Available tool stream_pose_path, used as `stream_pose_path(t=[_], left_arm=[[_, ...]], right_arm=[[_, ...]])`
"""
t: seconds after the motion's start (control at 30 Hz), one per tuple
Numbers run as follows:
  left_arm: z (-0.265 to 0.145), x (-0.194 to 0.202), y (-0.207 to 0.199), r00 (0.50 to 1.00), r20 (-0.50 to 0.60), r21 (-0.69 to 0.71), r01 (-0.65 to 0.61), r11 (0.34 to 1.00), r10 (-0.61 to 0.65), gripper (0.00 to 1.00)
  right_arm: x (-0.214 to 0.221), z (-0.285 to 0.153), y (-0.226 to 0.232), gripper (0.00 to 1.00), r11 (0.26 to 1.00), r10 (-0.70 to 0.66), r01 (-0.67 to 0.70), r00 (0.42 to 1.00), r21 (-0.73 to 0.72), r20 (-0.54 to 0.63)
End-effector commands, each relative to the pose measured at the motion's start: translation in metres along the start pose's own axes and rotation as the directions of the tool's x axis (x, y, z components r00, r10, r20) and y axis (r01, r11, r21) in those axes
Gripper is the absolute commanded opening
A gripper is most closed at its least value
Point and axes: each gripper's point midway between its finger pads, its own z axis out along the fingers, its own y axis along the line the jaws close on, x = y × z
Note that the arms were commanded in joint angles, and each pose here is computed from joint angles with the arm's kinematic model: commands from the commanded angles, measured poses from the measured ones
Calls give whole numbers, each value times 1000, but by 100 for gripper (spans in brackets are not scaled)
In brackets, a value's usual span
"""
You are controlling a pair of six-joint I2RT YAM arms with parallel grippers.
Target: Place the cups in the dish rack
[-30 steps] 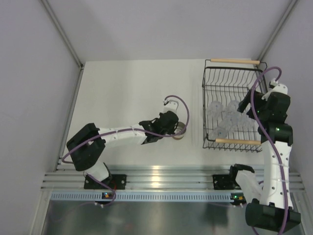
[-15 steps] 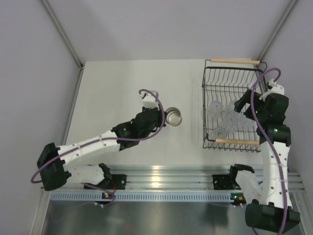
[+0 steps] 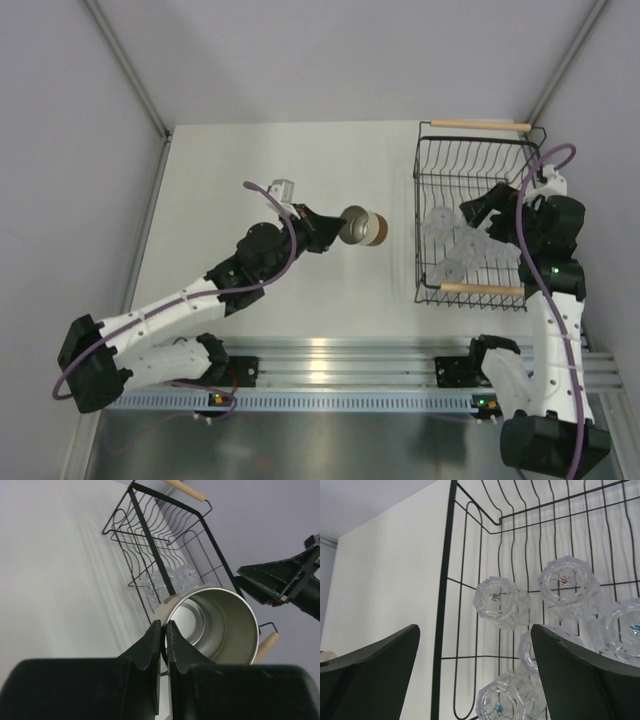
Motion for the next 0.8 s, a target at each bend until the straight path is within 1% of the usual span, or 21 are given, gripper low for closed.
stream_pose_path(t=[0.0, 0.03, 0.07, 0.1, 0.13, 0.17, 0.2, 0.23, 0.27, 0.3, 0.33, 0.37, 0.4, 0.43, 0.47, 0.53, 0.57, 0.6, 0.63, 0.67, 0.77], left_arm=[[-7, -21, -43, 990, 33, 252, 125, 959, -138, 0], [-8, -22, -46, 988, 24, 282, 140, 949, -153, 0], [-10, -30, -58, 982, 15, 363, 170, 916, -189, 0], [-11, -28, -58, 979, -3, 389, 190, 901, -205, 0], [-9, -29, -59, 974, -11, 416, 212, 884, -228, 0], [-12, -46, -66, 958, 7, 481, 249, 841, -287, 0], [-18, -47, -73, 954, -19, 538, 263, 801, -301, 0], [-15, -43, -68, 930, -61, 541, 335, 771, -362, 0], [-24, -60, -76, 922, -29, 621, 320, 715, -387, 0], [-25, -61, -77, 915, -48, 644, 335, 687, -401, 0], [-17, -56, -72, 904, -72, 640, 366, 676, -421, 0], [-18, -60, -74, 884, -97, 654, 402, 640, -456, 0], [-19, -61, -79, 882, -114, 678, 406, 613, -458, 0], [-11, -54, -77, 878, -143, 670, 426, 608, -458, 0], [-9, -58, -83, 870, -162, 681, 440, 586, -465, 0], [-2, -55, -87, 865, -180, 686, 451, 571, -468, 0], [-2, -58, -96, 866, -185, 702, 447, 554, -465, 0], [-1, -57, -100, 867, -193, 708, 447, 546, -459, 0], [2, -56, -101, 867, -195, 708, 447, 546, -458, 0], [2, -57, -110, 868, -203, 721, 446, 530, -454, 0], [4, -55, -122, 866, -220, 732, 451, 511, -449, 0]], right_arm=[[-19, -7, 41, 94, 980, 17, -1, 997, -200, 81], [-13, -6, 44, 94, 973, 36, -19, 997, -232, 69], [-23, -7, 55, 94, 957, 34, 1, 993, -291, 115], [-13, -9, 64, 94, 933, 84, -52, 994, -356, 75], [-16, -11, 72, 94, 913, 98, -56, 991, -403, 86], [-28, -16, 85, 94, 884, 92, -13, 985, -468, 147], [-28, -24, 97, 95, 846, 129, -41, 983, -532, 129], [-23, -24, 97, 95, 828, 148, -57, 982, -558, 119], [-32, -31, 107, 95, 796, 140, -9, 975, -605, 170], [-27, -35, 111, 95, 771, 170, -42, 975, -636, 141], [-28, -39, 114, 96, 757, 174, -39, 974, -653, 144], [-30, -42, 117, 96, 744, 176, -30, 973, -668, 152], [-31, -47, 122, 96, 724, 179, -21, 971, -689, 159], [-32, -50, 124, 96, 716, 179, -11, 970, -698, 167], [-33, -52, 126, 97, 709, 179, -4, 968, -705, 174], [-35, -61, 132, 97, 680, 190, 12, 963, -733, 193], [-36, -63, 133, 98, 671, 197, 15, 960, -742, 197], [-35, -65, 135, 98, 655, 221, -8, 958, -756, 181], [-37, -69, 139, 98, 635, 221, 13, 955, -772, 198], [-37, -70, 139, 99, 624, 238, -4, 954, -781, 184], [-34, -66, 140, 99, 612, 246, -18, 954, -791, 169]])
